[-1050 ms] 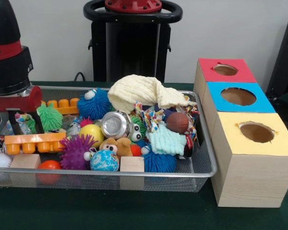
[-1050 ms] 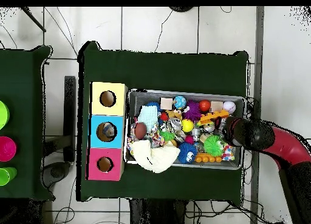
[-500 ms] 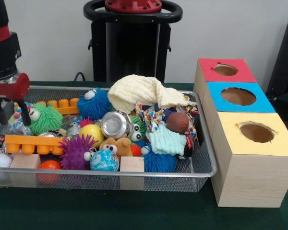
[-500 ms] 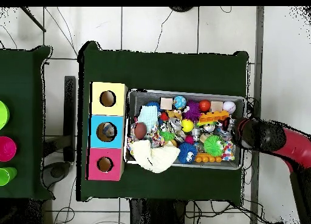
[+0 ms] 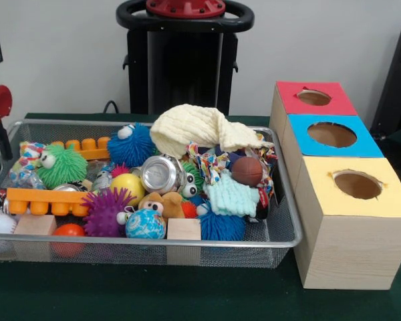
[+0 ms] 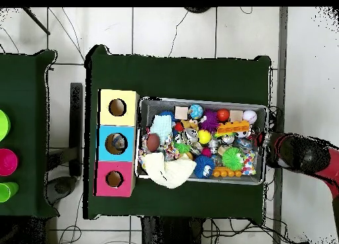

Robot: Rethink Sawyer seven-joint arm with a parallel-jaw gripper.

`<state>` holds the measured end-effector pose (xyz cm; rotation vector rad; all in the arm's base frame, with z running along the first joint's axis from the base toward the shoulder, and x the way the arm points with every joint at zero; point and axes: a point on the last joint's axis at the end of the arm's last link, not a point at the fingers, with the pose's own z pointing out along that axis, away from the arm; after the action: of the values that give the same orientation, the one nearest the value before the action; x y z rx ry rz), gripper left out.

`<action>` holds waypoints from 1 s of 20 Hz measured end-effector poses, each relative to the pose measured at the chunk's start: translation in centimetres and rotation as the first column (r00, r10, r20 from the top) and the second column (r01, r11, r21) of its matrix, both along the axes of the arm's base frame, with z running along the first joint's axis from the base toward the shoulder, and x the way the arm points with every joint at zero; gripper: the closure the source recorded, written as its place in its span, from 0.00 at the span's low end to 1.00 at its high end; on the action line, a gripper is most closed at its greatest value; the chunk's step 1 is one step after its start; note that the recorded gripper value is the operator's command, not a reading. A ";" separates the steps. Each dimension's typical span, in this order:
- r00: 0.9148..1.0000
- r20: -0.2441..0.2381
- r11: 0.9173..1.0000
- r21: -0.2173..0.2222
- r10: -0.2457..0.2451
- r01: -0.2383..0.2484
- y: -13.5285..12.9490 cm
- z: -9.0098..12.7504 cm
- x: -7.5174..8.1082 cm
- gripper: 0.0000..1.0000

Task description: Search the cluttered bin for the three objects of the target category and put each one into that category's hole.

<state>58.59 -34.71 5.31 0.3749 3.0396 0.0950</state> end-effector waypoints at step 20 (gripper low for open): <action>0.992 -0.072 0.994 0.041 0.106 -0.104 4.9 -2.9 -5.0 0.00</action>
<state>53.61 -29.80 2.38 0.2255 3.1336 0.1470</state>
